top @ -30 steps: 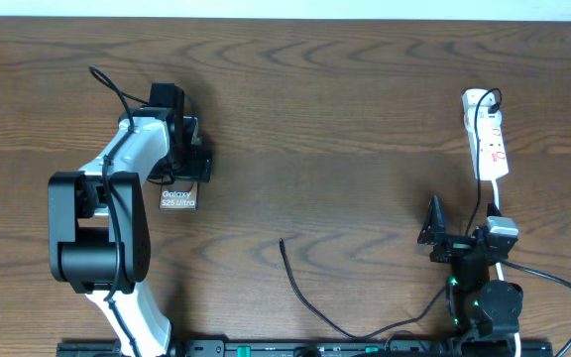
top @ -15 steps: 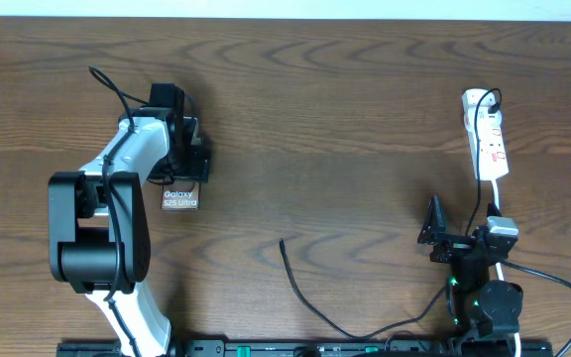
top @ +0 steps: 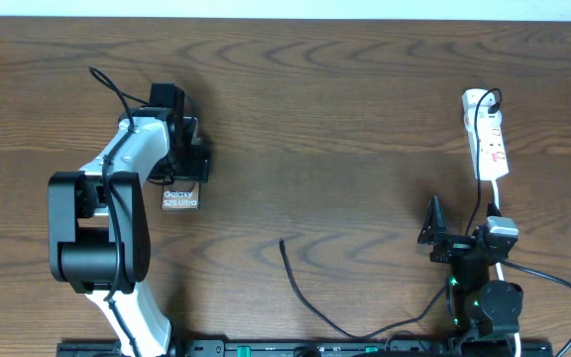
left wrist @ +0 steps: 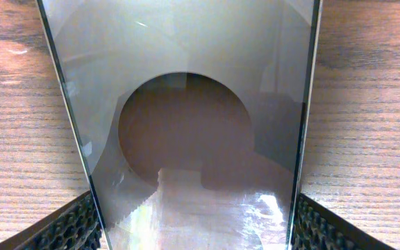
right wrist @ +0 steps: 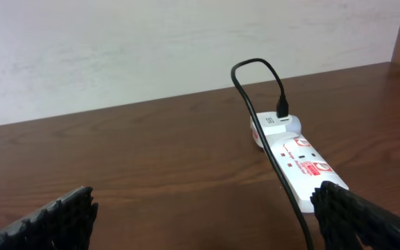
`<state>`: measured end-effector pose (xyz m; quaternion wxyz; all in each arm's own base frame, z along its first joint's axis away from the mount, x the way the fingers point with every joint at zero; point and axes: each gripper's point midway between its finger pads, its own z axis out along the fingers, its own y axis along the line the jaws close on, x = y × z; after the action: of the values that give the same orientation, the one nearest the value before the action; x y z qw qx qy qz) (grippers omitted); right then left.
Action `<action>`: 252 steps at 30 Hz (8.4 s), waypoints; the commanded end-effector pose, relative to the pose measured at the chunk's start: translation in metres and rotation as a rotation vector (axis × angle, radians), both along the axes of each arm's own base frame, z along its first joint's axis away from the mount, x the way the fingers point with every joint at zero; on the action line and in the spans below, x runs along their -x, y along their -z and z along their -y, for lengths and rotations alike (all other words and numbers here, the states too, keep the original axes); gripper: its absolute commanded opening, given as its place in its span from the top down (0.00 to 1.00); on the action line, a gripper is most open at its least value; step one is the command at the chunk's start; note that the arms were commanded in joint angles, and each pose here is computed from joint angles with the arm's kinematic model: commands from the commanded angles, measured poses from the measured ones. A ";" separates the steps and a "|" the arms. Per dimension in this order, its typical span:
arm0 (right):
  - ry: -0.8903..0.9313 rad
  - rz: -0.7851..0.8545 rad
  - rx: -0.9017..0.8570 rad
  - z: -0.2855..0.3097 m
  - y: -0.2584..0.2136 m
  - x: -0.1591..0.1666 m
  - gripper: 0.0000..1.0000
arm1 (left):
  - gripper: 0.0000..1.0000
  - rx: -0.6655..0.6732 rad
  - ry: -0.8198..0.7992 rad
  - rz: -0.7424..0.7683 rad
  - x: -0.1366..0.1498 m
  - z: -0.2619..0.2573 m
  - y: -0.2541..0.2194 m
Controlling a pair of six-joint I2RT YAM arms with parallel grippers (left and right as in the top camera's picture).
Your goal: Plug charger to phone and switch on socket
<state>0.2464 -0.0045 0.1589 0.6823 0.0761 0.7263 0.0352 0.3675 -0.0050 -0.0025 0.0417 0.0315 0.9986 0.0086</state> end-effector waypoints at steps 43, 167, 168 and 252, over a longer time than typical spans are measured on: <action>0.005 0.001 0.015 0.001 0.000 0.000 0.01 | 0.25 -0.034 0.007 -0.064 0.011 -0.007 0.018; 0.005 0.001 0.015 0.001 0.000 0.000 0.01 | 0.93 1.111 -0.476 -0.055 0.012 0.135 -0.206; 0.005 0.001 0.015 0.001 0.000 0.000 0.01 | 0.93 1.141 -0.510 -0.087 0.012 0.135 -0.210; -0.096 0.020 -0.105 -0.017 -0.031 0.006 0.01 | 0.93 0.920 -1.089 -0.140 0.006 0.064 -0.169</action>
<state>0.2448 0.0067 0.1579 0.6676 0.0841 0.7349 0.0853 0.3630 -0.0669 0.1604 -0.0469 -0.5057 0.7601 -0.4055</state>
